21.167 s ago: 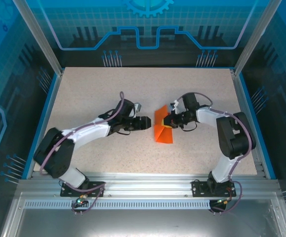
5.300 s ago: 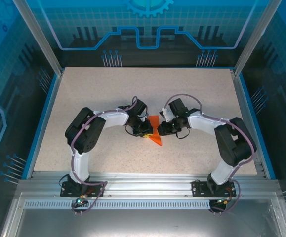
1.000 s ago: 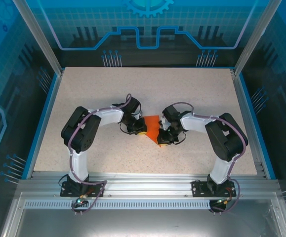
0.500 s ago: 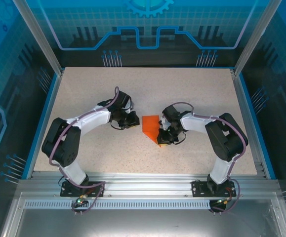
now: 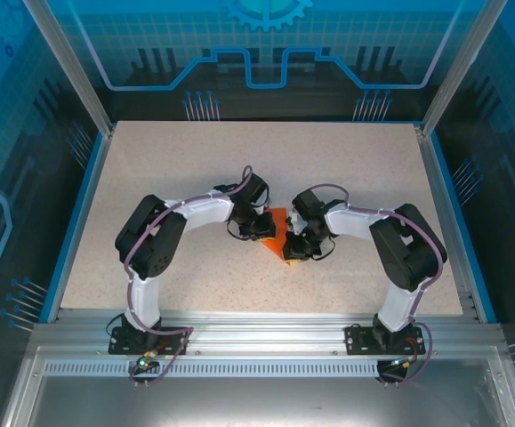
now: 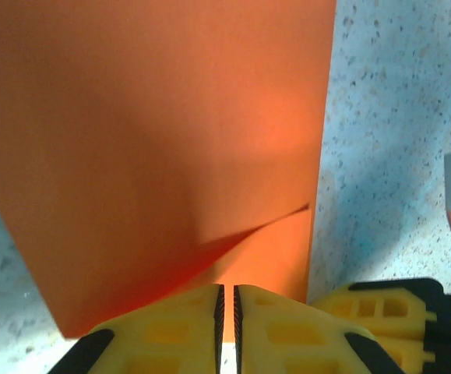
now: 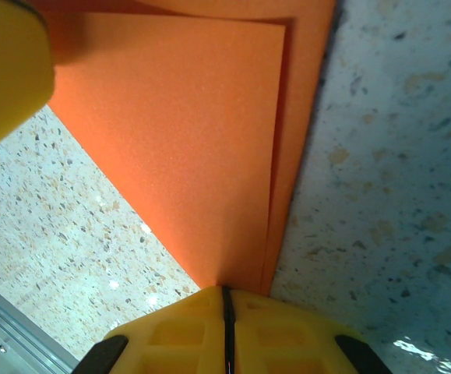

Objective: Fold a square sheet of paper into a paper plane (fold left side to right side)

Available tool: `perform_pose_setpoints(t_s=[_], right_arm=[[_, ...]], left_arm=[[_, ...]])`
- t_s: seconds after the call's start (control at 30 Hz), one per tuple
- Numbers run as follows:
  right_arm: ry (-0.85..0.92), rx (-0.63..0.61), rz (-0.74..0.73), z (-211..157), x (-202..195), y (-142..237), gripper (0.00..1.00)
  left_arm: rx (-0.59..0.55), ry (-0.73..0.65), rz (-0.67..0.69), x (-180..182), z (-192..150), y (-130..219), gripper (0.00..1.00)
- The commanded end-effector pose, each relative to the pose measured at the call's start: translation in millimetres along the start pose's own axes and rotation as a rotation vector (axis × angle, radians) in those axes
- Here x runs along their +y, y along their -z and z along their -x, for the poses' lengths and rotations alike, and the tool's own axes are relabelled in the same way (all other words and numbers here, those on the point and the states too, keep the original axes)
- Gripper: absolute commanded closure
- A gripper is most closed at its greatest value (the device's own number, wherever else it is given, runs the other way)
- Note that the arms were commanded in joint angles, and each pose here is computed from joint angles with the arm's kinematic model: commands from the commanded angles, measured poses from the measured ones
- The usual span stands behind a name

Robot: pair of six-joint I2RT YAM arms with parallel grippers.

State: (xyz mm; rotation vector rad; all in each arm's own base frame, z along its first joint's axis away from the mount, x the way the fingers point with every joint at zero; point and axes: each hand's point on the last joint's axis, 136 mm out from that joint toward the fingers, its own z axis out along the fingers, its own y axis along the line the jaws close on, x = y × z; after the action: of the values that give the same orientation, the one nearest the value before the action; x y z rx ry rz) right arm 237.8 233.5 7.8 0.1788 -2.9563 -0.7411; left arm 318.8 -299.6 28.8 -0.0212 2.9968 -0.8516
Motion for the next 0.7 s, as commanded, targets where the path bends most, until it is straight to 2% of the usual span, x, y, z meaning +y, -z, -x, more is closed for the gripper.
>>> perform_pose_setpoints(t_s=[0.0, 0.4, 0.67], right_arm=[[-0.054, 0.087, -0.148, -29.0, -32.1, -8.2, 0.91], [-0.007, -0.026, -0.009, -5.7, 22.8, 21.5, 0.91], [-0.02, -0.06, 0.021, 18.2, 42.3, 6.4, 0.91]], left_arm=[[0.03, -0.011, 0.035, 8.3, -2.6, -7.6, 0.84], [0.058, 0.032, 0.092, 37.3, -18.1, -24.0, 0.85], [0.055, 0.034, 0.107, 41.4, -20.3, -25.0, 0.86]])
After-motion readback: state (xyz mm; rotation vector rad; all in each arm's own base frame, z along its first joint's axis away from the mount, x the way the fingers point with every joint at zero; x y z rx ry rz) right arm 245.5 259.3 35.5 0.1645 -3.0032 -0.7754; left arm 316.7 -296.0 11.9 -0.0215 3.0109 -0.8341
